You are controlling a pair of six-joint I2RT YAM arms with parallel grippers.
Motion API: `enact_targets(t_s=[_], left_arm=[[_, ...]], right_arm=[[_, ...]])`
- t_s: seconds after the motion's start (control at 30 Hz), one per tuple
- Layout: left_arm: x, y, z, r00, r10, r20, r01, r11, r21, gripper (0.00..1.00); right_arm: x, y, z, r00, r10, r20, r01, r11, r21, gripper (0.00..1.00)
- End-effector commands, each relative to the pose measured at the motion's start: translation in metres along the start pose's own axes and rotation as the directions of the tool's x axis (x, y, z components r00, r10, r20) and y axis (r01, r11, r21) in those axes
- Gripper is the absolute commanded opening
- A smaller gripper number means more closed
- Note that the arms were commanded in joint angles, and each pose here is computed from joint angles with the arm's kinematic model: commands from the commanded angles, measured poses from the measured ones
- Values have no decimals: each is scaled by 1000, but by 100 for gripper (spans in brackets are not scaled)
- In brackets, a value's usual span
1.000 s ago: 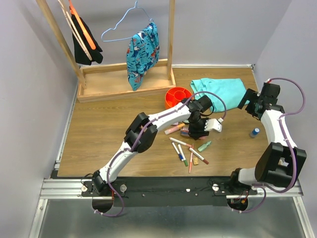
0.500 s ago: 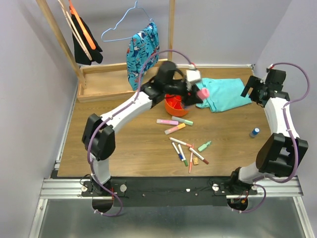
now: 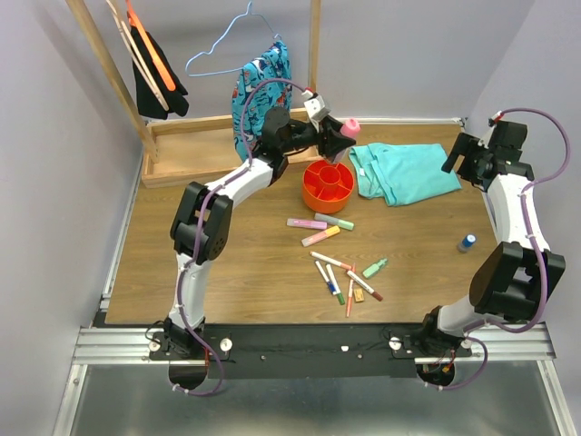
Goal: Sort the stationery into containers
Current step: Place the stationery in the storage box.
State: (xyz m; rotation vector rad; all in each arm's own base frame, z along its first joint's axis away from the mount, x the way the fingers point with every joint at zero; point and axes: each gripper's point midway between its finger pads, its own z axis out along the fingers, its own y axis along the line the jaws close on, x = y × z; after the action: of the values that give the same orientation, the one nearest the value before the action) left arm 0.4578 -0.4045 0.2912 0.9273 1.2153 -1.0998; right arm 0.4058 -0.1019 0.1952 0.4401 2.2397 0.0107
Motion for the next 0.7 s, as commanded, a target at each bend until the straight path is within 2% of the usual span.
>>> enact_targets(t_s=[0.0,0.37,0.67], left_arm=[[-14,15,2,994,51,97,-52,999,9,5],[32,27,-11,996,-32,80,33,999,-9,5],[59,16,-6,995,-79,58,78,997,5,6]], right_arm=[[-2,0,-7,1000,-10,-6,10,1000,5,96],[0,-6,-8,999,-39,-25,40,999,29,96],[10,-9,-1,998,-47,-51,49,998,33,96]])
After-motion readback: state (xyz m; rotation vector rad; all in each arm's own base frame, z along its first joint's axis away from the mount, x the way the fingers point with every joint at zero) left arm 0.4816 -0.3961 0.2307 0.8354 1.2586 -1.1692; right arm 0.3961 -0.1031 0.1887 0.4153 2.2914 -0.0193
